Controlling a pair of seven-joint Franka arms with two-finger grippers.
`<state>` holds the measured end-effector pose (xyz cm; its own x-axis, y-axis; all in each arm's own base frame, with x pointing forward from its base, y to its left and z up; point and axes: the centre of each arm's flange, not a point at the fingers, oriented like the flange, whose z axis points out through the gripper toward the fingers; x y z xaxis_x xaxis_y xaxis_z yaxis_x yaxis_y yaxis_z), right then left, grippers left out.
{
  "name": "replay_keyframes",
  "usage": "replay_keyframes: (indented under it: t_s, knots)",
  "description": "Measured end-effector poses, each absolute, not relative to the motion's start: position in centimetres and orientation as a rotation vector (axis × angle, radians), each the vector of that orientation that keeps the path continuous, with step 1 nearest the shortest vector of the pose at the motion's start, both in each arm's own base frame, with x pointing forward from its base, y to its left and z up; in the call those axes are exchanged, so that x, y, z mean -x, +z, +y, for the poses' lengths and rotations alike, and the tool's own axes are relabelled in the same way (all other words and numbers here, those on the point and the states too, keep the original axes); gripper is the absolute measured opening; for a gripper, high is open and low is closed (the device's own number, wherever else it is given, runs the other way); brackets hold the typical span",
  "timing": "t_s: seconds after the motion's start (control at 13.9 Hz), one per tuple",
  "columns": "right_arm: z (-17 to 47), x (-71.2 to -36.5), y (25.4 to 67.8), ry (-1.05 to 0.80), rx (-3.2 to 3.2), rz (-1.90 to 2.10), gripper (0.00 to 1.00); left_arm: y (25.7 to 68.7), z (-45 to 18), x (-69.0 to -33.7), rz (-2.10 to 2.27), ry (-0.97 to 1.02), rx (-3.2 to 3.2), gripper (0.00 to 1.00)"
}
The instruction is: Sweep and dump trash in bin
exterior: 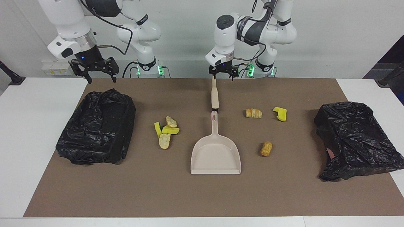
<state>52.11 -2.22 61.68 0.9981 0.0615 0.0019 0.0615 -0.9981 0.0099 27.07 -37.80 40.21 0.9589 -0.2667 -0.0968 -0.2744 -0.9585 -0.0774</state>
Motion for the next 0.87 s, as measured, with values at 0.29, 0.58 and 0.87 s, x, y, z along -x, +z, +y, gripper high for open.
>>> replay_keyframes:
  t_s: [0.29,0.58,0.87]
  knots:
    - [-2.2,-51.8,61.6,0.001,-3.131,0.097,1.0,35.4,-38.6,-22.9,0.404,0.175,3.031,1.0]
    - [-2.2,-51.8,61.6,-0.001,-3.132,0.097,1.0,33.7,-38.2,-22.0,0.362,0.19,3.044,0.83]
    - [-2.2,-51.7,61.6,0.0,-3.132,0.097,1.0,33.4,-38.3,-22.0,0.357,0.207,3.048,0.49]
